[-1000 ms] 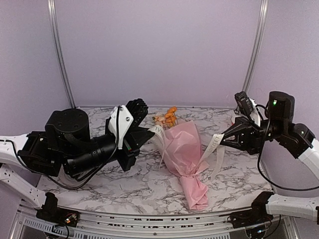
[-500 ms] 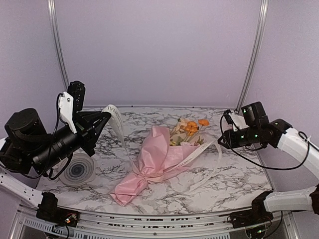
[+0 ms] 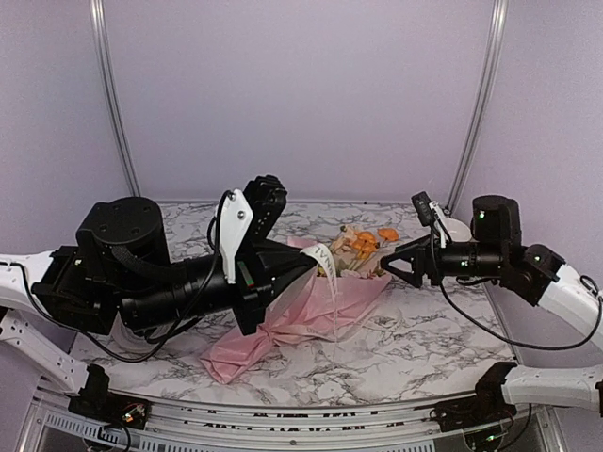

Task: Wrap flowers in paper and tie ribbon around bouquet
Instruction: Place the right side of the half-tied ribbon at the center of the board, then pass from the left arm to the right, then pass from the right arm to the left, then pass from the left arm to the right

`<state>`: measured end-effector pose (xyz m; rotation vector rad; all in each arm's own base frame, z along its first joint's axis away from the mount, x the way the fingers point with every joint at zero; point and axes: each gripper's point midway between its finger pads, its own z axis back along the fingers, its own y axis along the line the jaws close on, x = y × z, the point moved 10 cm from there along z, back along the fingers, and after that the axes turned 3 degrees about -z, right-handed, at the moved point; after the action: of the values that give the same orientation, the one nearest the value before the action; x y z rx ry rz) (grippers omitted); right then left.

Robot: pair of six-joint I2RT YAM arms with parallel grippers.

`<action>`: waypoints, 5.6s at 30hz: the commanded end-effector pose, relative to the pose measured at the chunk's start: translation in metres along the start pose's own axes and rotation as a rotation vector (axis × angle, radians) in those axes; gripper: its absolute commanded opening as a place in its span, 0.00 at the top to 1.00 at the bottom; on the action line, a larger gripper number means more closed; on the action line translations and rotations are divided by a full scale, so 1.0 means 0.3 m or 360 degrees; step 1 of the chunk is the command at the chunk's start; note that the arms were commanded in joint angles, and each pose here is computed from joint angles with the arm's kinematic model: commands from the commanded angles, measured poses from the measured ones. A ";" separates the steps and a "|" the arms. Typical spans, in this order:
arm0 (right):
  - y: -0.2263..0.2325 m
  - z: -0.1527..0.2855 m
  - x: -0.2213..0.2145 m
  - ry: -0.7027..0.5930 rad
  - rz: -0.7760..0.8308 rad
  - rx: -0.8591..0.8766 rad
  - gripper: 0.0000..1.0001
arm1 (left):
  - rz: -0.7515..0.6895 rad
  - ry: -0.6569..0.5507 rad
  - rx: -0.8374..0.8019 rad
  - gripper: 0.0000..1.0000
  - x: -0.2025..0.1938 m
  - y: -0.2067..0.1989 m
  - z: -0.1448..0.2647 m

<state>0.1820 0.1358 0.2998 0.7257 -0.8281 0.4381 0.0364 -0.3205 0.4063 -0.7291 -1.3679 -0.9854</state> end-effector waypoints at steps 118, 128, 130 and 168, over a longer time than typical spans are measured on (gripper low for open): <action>0.193 -0.336 -0.238 0.0251 0.0394 0.1169 1.00 | 0.0172 0.0027 -0.0340 0.71 -0.749 -0.010 -0.338; 0.115 -0.317 -0.147 0.0188 0.0279 0.0427 0.79 | 0.0220 0.0060 -0.0275 1.00 -0.765 -0.006 -0.345; 0.021 -0.294 -0.103 0.0135 0.0127 -0.0081 0.72 | 0.0224 0.0073 -0.0249 1.00 -0.773 -0.003 -0.347; -0.235 -0.073 -0.081 0.0084 -0.0209 -0.0255 1.00 | 0.0053 0.0134 -0.0302 1.00 -0.765 -0.070 -0.348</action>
<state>0.2332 0.0860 0.1658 0.3563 -0.5583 0.0256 0.0809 -0.3876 0.1603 -0.8474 -1.1806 -1.1070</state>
